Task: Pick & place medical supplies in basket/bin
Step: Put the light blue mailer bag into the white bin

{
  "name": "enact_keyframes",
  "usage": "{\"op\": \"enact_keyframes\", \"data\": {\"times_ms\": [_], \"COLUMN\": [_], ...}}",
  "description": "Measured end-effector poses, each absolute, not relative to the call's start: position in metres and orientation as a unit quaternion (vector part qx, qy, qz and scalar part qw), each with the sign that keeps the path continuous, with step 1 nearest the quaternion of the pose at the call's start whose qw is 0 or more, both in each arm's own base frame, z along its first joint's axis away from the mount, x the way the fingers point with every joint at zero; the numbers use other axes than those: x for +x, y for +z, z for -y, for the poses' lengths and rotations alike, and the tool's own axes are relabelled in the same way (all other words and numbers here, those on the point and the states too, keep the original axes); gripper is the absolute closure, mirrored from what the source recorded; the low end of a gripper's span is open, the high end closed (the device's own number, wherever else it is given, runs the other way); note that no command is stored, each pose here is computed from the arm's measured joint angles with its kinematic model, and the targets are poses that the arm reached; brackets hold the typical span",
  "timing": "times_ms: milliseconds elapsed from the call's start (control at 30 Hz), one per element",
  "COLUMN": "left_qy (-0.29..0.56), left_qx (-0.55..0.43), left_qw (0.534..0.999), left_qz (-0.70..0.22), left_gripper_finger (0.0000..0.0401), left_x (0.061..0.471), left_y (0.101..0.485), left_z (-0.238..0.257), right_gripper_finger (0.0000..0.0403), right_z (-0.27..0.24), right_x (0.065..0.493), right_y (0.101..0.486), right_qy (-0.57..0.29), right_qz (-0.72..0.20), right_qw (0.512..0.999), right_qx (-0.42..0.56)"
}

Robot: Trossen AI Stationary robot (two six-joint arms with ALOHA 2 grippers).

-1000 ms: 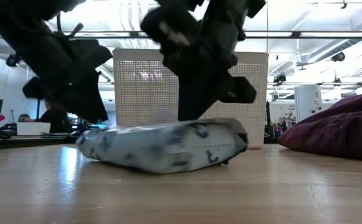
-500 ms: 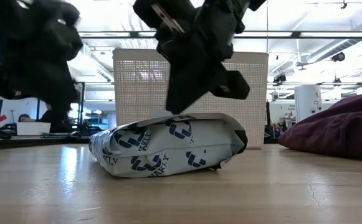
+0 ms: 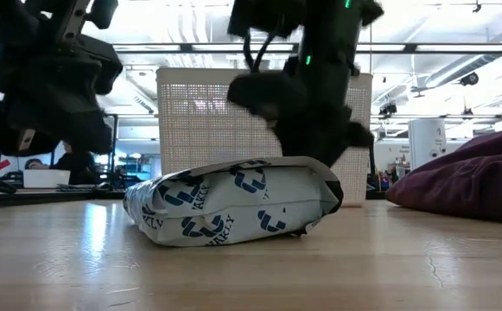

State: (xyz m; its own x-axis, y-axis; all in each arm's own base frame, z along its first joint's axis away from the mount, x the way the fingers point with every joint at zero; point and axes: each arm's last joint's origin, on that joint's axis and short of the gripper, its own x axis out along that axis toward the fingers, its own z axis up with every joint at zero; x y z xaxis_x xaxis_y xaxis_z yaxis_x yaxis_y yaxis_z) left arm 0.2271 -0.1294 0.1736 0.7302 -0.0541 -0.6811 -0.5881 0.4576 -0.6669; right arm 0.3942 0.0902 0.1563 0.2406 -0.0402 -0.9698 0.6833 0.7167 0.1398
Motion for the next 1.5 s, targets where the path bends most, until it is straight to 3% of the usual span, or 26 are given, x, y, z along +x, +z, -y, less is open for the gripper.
{"op": "enact_keyframes", "data": {"times_ms": [333, 567, 733, 900, 1133, 1333, 1500], "left_qy": [0.170, 0.172, 0.187, 0.186, 0.189, 0.190, 0.181], "left_qx": [-0.496, -0.493, -0.484, -0.485, -0.484, -0.484, -0.480], "left_qw": [0.773, 0.768, 0.773, 0.775, 0.777, 0.780, 0.786], "left_qz": [-0.356, -0.371, -0.364, -0.360, -0.355, -0.349, -0.346], "left_gripper_finger": [0.0401, 0.0401, 0.0401, 0.0401, 0.0401, 0.0401, 0.0401], "left_x": [0.238, 0.239, 0.238, 0.238, 0.239, 0.239, 0.239], "left_y": [0.148, 0.143, 0.140, 0.141, 0.141, 0.143, 0.145], "left_z": [0.136, 0.136, 0.133, 0.134, 0.133, 0.133, 0.134], "right_gripper_finger": [0.0364, 0.0365, 0.0365, 0.0359, 0.0293, 0.0209, 0.0166], "right_z": [-0.097, -0.103, -0.111, -0.113, -0.112, -0.113, -0.107], "right_x": [0.413, 0.427, 0.445, 0.451, 0.448, 0.448, 0.453], "right_y": [0.146, 0.171, 0.208, 0.217, 0.207, 0.208, 0.212], "right_qy": [-0.166, -0.099, -0.007, 0.011, 0.002, 0.004, -0.007], "right_qz": [-0.523, -0.494, -0.440, -0.424, -0.440, -0.437, -0.402], "right_qw": [0.764, 0.792, 0.829, 0.829, 0.809, 0.811, 0.828], "right_qx": [0.339, 0.346, 0.345, 0.364, 0.389, 0.388, 0.391]}}
